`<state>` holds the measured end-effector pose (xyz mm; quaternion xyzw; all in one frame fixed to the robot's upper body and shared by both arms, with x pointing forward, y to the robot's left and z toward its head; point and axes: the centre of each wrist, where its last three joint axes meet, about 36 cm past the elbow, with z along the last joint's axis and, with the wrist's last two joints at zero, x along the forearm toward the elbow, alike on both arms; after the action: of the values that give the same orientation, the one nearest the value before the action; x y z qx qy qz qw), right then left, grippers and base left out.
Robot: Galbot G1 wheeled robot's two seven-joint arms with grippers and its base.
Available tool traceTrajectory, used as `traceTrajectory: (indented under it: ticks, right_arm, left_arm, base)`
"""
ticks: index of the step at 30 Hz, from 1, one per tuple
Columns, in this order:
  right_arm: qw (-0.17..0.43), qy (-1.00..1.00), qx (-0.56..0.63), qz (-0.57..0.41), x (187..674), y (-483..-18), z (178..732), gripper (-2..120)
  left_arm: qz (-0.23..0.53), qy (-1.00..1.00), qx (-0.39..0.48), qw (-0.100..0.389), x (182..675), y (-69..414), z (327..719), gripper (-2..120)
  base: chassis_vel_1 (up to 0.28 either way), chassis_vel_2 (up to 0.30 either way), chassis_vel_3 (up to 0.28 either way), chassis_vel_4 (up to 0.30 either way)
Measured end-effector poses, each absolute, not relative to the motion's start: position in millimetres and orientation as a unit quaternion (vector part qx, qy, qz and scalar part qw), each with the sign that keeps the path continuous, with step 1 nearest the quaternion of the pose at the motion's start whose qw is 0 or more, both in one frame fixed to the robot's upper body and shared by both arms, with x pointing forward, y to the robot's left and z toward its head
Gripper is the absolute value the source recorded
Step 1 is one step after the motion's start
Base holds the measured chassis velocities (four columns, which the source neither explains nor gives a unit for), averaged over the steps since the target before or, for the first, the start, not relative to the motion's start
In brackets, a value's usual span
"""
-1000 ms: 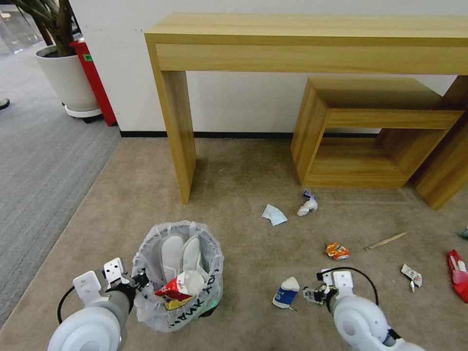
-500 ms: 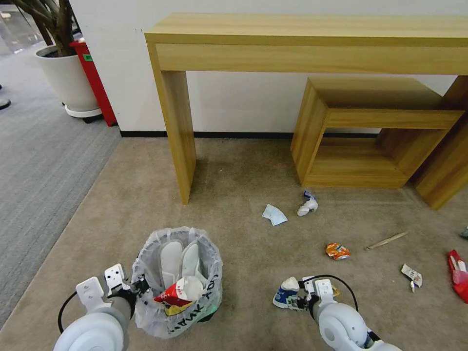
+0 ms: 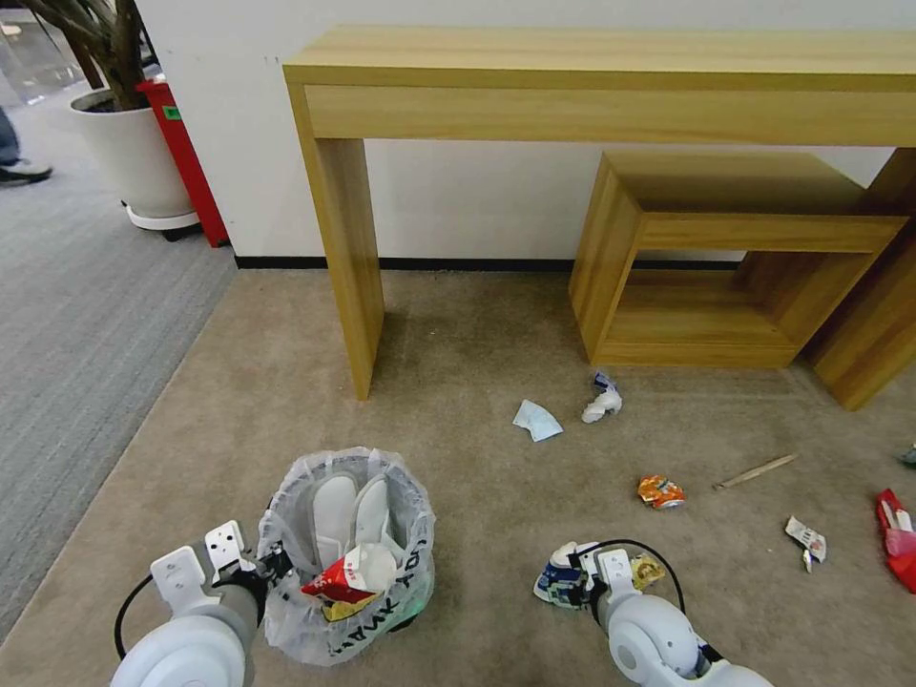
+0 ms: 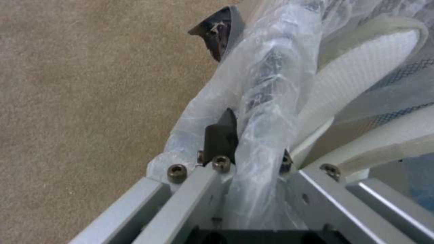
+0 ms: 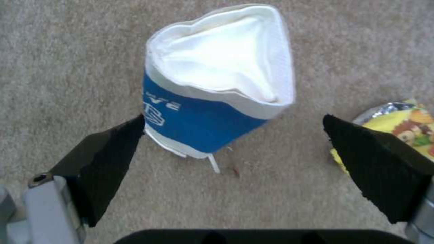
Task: Pick up the trash bin and place the garbage on the floor into it.
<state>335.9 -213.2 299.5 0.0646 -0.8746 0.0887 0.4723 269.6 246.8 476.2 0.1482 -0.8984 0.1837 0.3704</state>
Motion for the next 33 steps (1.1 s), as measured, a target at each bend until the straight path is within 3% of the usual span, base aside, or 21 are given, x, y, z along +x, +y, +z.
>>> traceTrajectory:
  ticks: [22, 25, 32, 33]
  right_arm:
    - [0.479, -0.870, 0.090, 0.083, 365.8, -181.2, 256.9, 100]
    - [0.479, -0.870, 0.086, 0.083, 366.2, -179.6, 252.3, 95]
    - [0.473, -0.874, 0.084, 0.078, 365.0, -177.7, 245.2, 65]
    - [0.473, -0.874, 0.084, 0.078, 365.0, -177.7, 245.2, 65]
  left_arm:
    - [0.182, -0.896, 0.152, 0.375, 269.5, 242.9, 466.7, 1]
    - [0.180, -0.896, 0.154, 0.375, 270.4, 243.1, 465.3, 1]
    - [0.179, -0.898, 0.154, 0.373, 275.7, 244.0, 462.9, 1]
    - [0.179, -0.898, 0.154, 0.373, 275.7, 244.0, 462.9, 1]
  base:
    - [0.000, 0.000, 0.000, 0.000]
    - [0.000, 0.000, 0.000, 0.000]
    - [0.000, 0.000, 0.000, 0.000]
    - [0.000, 0.000, 0.000, 0.000]
